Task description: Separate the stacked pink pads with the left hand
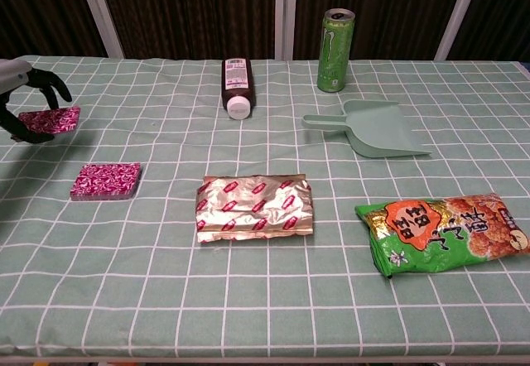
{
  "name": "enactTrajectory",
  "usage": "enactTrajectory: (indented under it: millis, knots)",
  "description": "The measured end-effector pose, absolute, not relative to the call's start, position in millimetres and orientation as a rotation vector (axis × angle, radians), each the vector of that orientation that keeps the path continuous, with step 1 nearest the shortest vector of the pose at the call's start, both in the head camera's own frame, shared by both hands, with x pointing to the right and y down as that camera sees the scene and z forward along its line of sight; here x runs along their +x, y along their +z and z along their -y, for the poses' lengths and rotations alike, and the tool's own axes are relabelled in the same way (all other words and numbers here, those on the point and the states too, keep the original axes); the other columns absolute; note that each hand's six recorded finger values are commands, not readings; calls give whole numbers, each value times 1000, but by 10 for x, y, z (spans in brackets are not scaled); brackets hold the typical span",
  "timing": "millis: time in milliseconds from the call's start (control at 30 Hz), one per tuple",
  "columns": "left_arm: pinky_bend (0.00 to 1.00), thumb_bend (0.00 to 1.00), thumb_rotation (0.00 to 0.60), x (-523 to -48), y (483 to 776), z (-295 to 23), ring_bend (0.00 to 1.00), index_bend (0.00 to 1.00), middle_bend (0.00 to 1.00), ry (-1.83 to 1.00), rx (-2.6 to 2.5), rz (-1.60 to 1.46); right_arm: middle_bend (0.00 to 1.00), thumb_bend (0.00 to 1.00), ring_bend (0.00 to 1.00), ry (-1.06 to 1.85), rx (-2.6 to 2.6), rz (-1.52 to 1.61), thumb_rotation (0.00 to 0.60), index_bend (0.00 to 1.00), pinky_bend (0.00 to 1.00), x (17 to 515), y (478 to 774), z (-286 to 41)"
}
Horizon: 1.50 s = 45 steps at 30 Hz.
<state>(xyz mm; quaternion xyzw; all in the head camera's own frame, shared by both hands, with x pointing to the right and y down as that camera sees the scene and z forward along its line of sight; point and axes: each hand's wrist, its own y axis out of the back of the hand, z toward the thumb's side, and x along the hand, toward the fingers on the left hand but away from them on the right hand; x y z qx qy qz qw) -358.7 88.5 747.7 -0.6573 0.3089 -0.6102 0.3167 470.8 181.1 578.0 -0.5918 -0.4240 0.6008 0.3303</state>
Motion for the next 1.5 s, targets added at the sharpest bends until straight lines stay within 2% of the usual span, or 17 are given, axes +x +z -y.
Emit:
enactTrajectory:
  millis: [100,267,567,933,1233,1500]
  knots:
    - [110,198,600,-3596,7496,-913,83,232,201,-1609,-1752,-812,52,150,0,1570,-1546,1110,600,0,0,4708,5776,-1807]
    - [110,160,600,-3586,7508,-957,68,186,161,-1595,-1777,-794,52,149,0,1576,-1547,1111,600,0,0,4720,5786,-1814]
    - [110,156,600,-3395,7421,-1011,68,182,217,-1540,-1851,-794,52,150,0,1579,-1547,1118,600,0,0,4744,5800,-1813]
    - [92,124,600,-2889,7259,-1343,68,183,255,-1479,-1981,-708,52,150,0,1582,-1549,1124,600,0,0,4768,5809,-1817]
    - [92,124,600,-2727,7374,-1532,68,195,258,-1496,-1950,-665,52,149,0,1584,-1550,1132,600,0,0,4803,5813,-1820]
    - [92,125,600,-2765,7513,-1549,68,204,269,-1544,-1921,-637,52,150,0,1585,-1549,1135,600,0,0,4819,5818,-1818]
